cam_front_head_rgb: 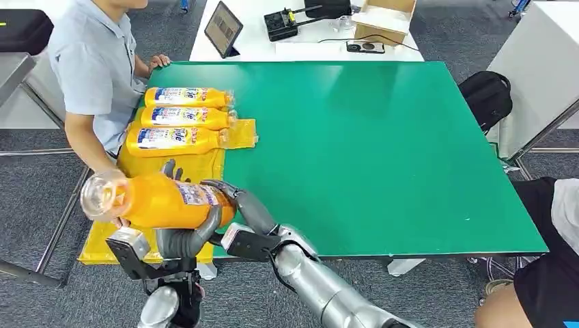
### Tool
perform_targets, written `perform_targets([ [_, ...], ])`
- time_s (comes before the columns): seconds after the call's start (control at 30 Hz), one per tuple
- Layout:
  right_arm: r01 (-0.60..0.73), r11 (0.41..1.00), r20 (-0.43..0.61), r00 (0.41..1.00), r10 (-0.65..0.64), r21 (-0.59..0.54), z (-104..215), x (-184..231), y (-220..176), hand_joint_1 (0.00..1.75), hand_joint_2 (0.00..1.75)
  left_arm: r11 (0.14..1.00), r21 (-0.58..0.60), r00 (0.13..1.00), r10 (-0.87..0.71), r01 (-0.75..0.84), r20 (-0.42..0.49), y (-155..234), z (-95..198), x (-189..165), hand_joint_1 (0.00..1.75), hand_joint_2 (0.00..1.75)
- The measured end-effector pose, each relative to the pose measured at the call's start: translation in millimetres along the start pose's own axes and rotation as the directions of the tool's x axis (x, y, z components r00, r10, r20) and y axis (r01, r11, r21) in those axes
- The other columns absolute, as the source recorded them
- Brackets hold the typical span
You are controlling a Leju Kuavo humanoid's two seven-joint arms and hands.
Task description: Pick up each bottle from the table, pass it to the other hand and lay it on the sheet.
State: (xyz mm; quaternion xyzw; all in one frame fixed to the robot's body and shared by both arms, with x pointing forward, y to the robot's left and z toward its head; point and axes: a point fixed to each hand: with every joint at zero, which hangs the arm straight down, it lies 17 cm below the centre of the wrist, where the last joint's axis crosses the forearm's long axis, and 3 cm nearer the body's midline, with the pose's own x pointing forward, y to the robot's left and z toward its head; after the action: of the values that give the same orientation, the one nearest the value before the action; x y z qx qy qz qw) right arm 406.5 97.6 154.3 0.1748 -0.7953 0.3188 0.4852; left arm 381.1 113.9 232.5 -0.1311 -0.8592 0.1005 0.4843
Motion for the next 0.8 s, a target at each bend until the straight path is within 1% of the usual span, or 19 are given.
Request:
perform_targets([
  [0.03,-0.002,1.000,-0.002,1.000,0.002,0.000,0,-1,0,1.50,1.75,0.999,0.003,0.999,0.033,-0.033,-0.013,1,0,-1,1.75,1.75],
  [0.07,-0.004,1.000,-0.005,1.000,0.004,0.001,1,-2,0,1.45,1.75,0.996,0.001,0.996,0.084,-0.084,-0.037,1,0,-4,1.75,1.75],
  [0.1,-0.007,1.000,-0.008,1.000,0.007,-0.001,2,-3,0,1.24,1.75,0.990,-0.003,0.988,0.138,-0.139,-0.063,2,0,-7,1.75,1.75],
  [0.13,-0.009,1.000,-0.009,1.000,0.009,-0.002,3,-5,-1,1.24,1.75,0.983,-0.013,0.980,0.182,-0.184,-0.084,1,1,-9,1.75,1.75],
  [0.17,-0.010,1.000,-0.012,1.000,0.010,-0.002,3,-6,-1,0.77,1.75,0.978,-0.022,0.974,0.206,-0.209,-0.095,1,2,-10,1.75,1.75],
  [0.2,-0.011,1.000,-0.013,1.000,0.010,-0.002,4,-7,-1,0.09,1.75,0.973,-0.029,0.969,0.224,-0.228,-0.103,2,2,-10,1.75,1.75],
  [0.27,-0.012,1.000,-0.017,1.000,0.012,0.002,6,-9,0,0.00,1.75,0.962,-0.040,0.958,0.262,-0.268,-0.117,3,3,-10,1.75,1.75],
  [0.33,-0.016,1.000,-0.023,1.000,0.016,0.007,8,-12,0,0.00,1.75,0.952,-0.053,0.948,0.293,-0.302,-0.127,4,3,-10,1.75,1.75],
  [0.37,-0.016,1.000,-0.029,0.999,0.016,0.007,10,-14,0,0.00,0.00,0.947,-0.062,0.944,0.305,-0.315,-0.129,3,4,-9,1.75,1.75],
  [0.63,-0.015,1.000,-0.059,0.998,0.016,0.009,23,-26,1,0.00,0.00,0.933,-0.082,0.930,0.335,-0.350,-0.150,3,9,-10,1.75,1.75],
  [0.8,-0.076,0.997,-0.031,0.997,0.075,-0.023,33,-25,-3,0.00,0.00,0.951,-0.095,0.948,0.277,-0.293,-0.156,8,11,-13,1.75,1.75],
])
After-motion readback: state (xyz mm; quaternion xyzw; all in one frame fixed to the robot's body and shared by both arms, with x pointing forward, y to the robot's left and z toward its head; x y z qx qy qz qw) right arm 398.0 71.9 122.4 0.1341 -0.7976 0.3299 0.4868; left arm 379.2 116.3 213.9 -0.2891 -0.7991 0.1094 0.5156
